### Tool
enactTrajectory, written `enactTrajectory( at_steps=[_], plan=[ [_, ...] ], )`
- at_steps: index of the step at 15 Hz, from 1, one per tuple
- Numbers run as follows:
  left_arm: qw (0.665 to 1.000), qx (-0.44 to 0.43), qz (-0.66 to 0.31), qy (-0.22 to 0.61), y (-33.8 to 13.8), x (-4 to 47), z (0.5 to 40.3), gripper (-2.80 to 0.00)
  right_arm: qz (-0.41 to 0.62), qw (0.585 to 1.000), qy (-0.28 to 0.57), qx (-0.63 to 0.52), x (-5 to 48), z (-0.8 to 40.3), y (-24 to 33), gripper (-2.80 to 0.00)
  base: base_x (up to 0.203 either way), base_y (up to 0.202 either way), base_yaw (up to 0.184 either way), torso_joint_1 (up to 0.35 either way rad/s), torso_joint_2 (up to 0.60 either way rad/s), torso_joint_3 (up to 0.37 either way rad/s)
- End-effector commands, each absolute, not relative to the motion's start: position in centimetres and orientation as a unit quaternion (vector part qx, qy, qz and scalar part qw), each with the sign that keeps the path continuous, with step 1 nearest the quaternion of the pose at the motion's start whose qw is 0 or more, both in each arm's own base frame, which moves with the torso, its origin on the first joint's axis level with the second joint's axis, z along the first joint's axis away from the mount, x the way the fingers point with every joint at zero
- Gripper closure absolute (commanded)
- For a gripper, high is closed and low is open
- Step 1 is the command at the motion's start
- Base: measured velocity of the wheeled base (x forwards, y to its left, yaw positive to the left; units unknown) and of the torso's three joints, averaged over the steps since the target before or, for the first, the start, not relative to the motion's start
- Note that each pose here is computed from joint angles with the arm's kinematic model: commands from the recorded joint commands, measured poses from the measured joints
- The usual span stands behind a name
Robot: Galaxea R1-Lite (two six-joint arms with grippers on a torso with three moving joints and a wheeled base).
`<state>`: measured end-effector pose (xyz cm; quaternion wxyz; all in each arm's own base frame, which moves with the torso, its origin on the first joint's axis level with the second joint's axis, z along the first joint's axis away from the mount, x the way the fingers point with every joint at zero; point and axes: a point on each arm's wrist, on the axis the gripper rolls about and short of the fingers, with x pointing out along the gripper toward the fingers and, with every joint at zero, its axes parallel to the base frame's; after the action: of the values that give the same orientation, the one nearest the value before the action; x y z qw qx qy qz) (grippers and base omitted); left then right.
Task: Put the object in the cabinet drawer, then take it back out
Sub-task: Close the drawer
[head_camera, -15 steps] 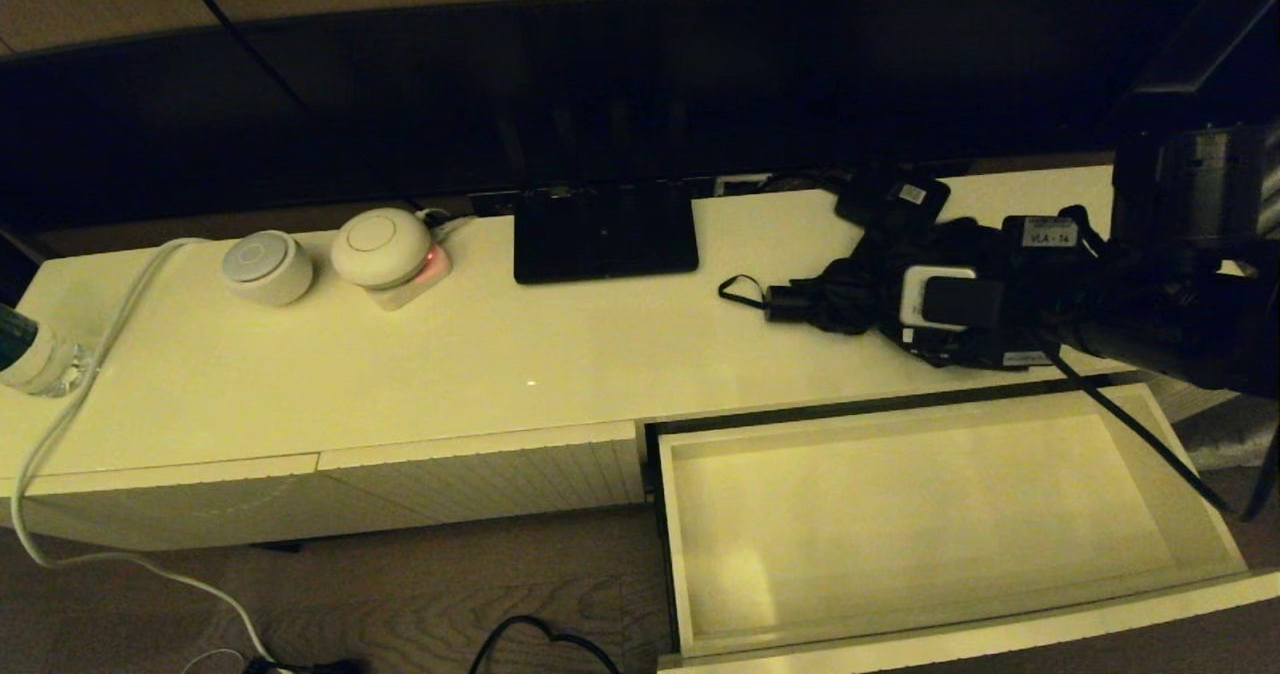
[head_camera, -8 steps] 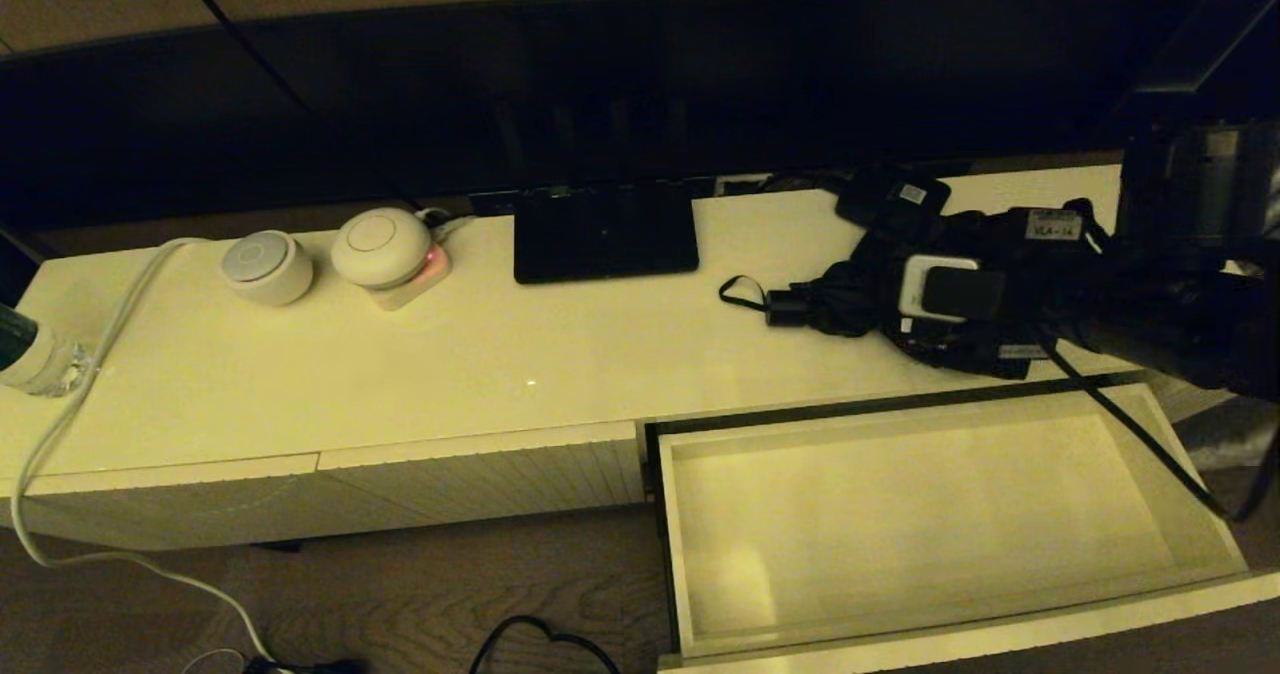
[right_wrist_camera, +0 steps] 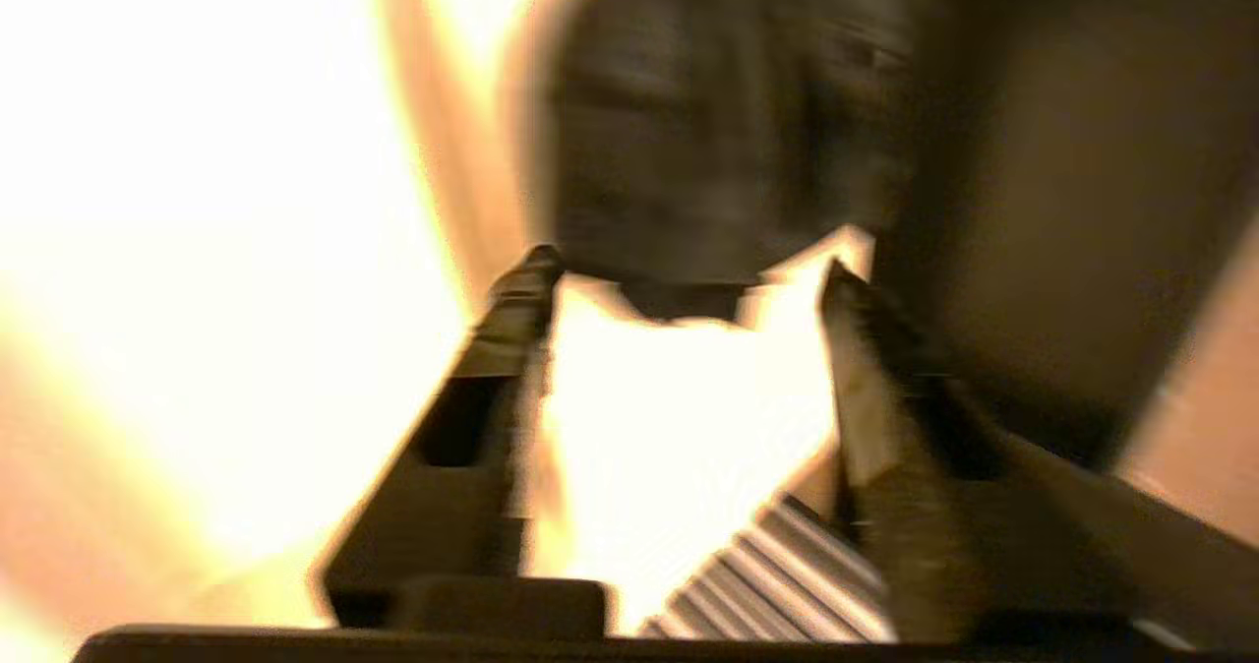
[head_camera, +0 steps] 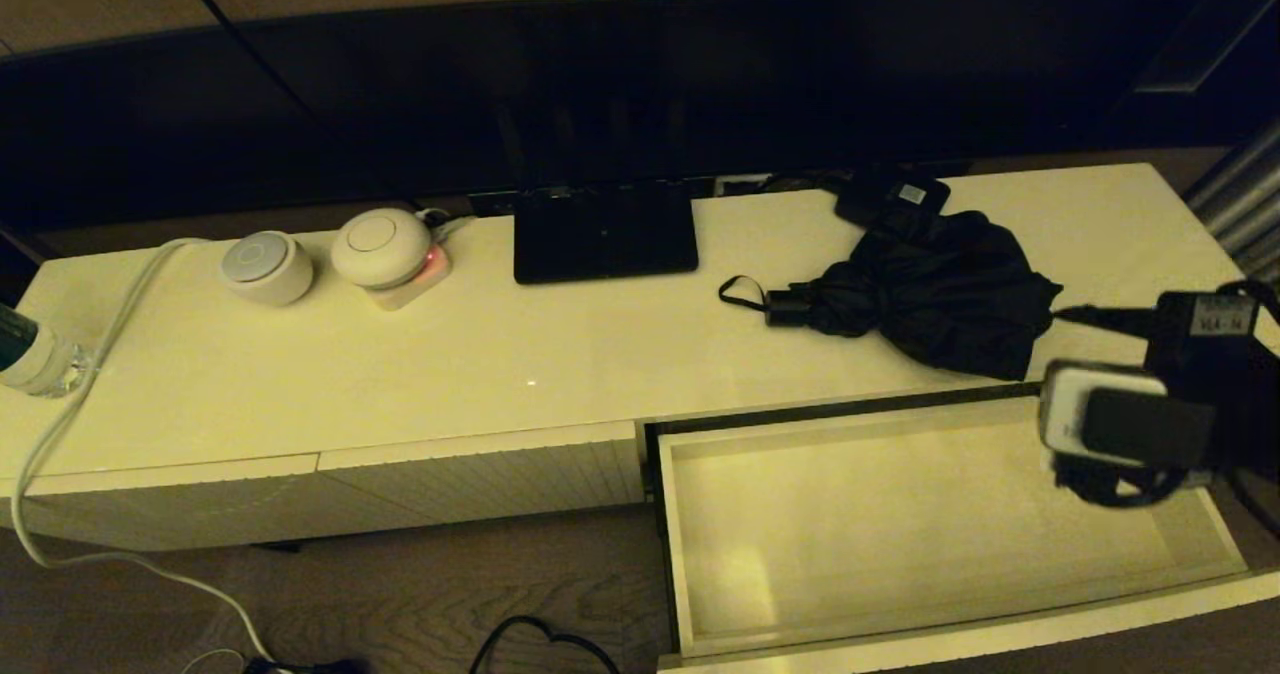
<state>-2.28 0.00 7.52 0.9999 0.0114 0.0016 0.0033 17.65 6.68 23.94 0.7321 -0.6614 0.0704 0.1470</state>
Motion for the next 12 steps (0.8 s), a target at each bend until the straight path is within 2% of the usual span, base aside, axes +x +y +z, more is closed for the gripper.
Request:
enactTrajectory(
  at_steps=[1,6,9,12],
  plan=[
    [1.0,0.012,0.004,0.003,0.0,-2.3,7.4,0.0,0.187,0.725,0.056,-0.661,14.0,22.1,6.5,0.0,0.0,0.0,0.0,0.0,0.0,0.0],
    [1.0,0.012,0.004,0.003,0.0,-2.3,7.4,0.0,0.33,0.672,0.071,-0.659,11.7,16.6,7.7,0.0,0.0,0.0,0.0,0.0,0.0,0.0],
    [1.0,0.012,0.004,0.003,0.0,-2.3,7.4,0.0,0.392,0.638,0.109,-0.654,11.6,13.5,7.9,0.0,0.0,0.0,0.0,0.0,0.0,0.0],
    [1.0,0.012,0.004,0.003,0.0,-2.3,7.4,0.0,0.446,0.632,0.128,-0.621,11.5,11.9,8.1,0.0,0.0,0.0,0.0,0.0,0.0,0.0]
  ],
)
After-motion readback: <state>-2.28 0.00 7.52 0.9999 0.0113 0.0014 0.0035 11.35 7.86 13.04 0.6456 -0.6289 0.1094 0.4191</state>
